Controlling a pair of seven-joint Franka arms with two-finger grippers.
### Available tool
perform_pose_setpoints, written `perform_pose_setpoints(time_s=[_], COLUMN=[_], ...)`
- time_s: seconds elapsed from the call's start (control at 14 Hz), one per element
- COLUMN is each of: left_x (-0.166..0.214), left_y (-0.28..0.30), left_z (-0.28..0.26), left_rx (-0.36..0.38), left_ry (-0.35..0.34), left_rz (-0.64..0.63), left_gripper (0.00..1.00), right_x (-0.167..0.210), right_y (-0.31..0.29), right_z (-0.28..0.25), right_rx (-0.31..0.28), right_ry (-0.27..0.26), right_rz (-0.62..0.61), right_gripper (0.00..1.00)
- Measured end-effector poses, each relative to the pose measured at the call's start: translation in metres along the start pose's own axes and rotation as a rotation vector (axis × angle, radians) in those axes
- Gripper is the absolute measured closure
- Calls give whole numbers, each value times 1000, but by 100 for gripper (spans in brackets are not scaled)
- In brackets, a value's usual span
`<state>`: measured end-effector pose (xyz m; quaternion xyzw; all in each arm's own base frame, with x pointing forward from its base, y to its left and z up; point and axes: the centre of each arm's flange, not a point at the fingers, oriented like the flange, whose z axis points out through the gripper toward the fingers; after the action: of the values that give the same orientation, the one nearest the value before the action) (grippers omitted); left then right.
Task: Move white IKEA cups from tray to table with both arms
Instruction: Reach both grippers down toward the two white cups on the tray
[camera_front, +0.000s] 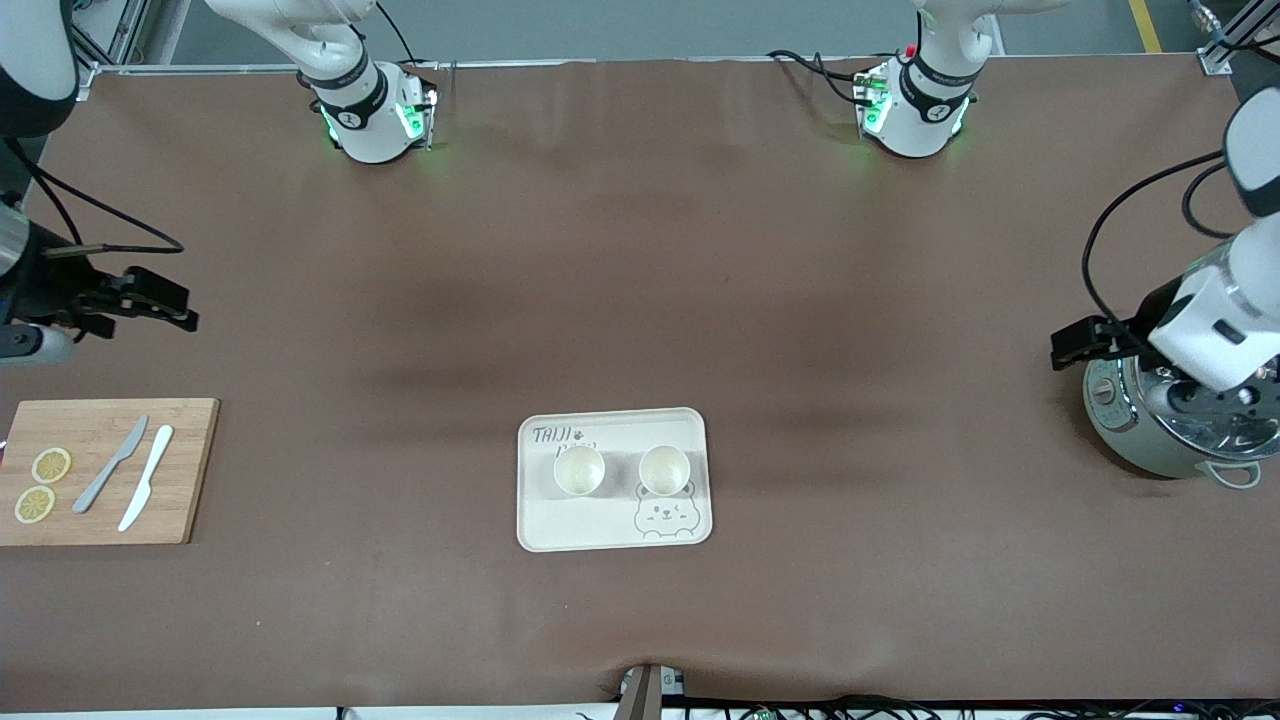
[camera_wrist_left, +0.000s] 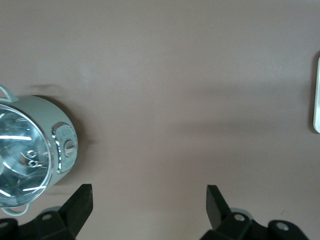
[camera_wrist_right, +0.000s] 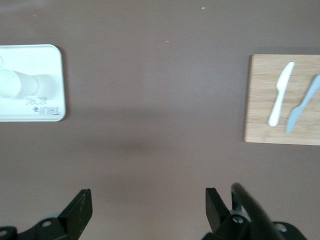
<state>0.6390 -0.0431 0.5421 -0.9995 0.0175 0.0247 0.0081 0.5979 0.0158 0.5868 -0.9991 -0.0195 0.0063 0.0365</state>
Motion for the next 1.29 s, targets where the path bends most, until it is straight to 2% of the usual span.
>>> perform_pose_setpoints(time_s=[0.29, 0.5, 1.07, 1.29], left_x=[14, 28, 55, 62], left_y=[18, 59, 134, 167], left_z=[41, 85, 160, 182], left_rx=[-5, -4, -18, -41], left_ry=[-64, -95, -30, 26], left_rz=[4, 50, -75, -155], left_gripper=[0, 0, 0, 0], right_x=[32, 56, 80, 80], right_y=[-67, -117, -192, -219], right_z=[31, 74, 154, 178], right_rx=[19, 32, 68, 71], right_ry=[19, 47, 87, 81], right_rz=[67, 121, 251, 275], right_gripper=[0, 0, 0, 0])
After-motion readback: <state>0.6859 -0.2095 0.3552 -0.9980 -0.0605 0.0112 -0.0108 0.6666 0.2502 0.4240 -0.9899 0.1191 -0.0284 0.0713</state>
